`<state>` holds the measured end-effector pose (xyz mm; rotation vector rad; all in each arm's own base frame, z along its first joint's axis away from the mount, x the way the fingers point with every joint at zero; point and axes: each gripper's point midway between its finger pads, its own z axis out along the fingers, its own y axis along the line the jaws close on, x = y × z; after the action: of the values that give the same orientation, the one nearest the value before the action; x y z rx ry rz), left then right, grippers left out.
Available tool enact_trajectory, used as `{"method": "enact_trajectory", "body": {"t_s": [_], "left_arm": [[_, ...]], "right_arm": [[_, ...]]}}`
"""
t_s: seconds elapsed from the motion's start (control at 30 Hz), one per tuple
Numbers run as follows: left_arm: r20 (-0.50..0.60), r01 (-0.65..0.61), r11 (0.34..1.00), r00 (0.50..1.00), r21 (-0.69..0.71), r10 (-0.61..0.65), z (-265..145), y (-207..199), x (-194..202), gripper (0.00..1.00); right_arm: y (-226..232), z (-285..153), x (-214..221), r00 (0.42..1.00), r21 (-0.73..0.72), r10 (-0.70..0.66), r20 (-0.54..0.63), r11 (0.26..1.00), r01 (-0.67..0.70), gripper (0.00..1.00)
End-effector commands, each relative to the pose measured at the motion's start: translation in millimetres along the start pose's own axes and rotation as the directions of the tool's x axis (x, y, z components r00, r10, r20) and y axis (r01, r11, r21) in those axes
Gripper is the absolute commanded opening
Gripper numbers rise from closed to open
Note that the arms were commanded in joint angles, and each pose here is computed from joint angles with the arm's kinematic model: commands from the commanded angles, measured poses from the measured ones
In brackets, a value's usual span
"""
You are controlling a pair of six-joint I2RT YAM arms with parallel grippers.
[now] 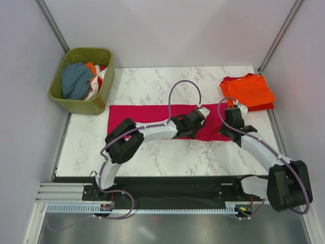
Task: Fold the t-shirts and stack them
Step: Fold the tshirt
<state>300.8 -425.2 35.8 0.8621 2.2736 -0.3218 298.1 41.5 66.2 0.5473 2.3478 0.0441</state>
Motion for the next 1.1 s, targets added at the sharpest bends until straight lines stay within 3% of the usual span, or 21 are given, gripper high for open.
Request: {"method": "enact_trajectory", "body": {"t_s": [0.0,0.2,0.7,0.8,0.9,1.07], "left_arm": [[0.052,-0.022,0.998,0.998,-0.050,0.025,-1.8,5.4,-20.6,0.23],[0.062,0.008,0.996,0.998,-0.086,-0.003,-3.9,10.9,-23.7,0.16],[0.194,0.251,0.964,0.953,-0.084,-0.231,-31.4,21.8,-15.5,0.15],[0.195,0.272,0.961,0.947,-0.052,-0.257,-34.0,18.9,-5.8,0.21],[0.253,0.285,0.958,0.926,0.022,-0.281,-41.9,10.4,-21.3,0.26],[0.290,0.292,0.954,0.909,0.067,-0.299,-50.5,7.5,-25.7,0.28]], "right_arm": [[1.5,-7.3,1.3,1.000,-0.034,0.003,0.003,0.999,-0.003,0.00],[2.6,-12.5,8.3,1.000,-0.064,0.001,-0.013,0.998,-0.002,0.00],[-6.1,-21.4,30.4,0.998,-0.071,0.020,-0.059,0.997,-0.024,0.00],[-6.8,-21.2,36.2,0.997,-0.077,0.023,-0.075,0.997,-0.029,0.00],[-6.1,-23.0,40.2,0.996,-0.091,0.023,-0.085,0.995,-0.030,0.00],[0.2,-28.7,48.5,0.993,-0.145,0.019,-0.117,0.989,-0.036,0.00]]}}
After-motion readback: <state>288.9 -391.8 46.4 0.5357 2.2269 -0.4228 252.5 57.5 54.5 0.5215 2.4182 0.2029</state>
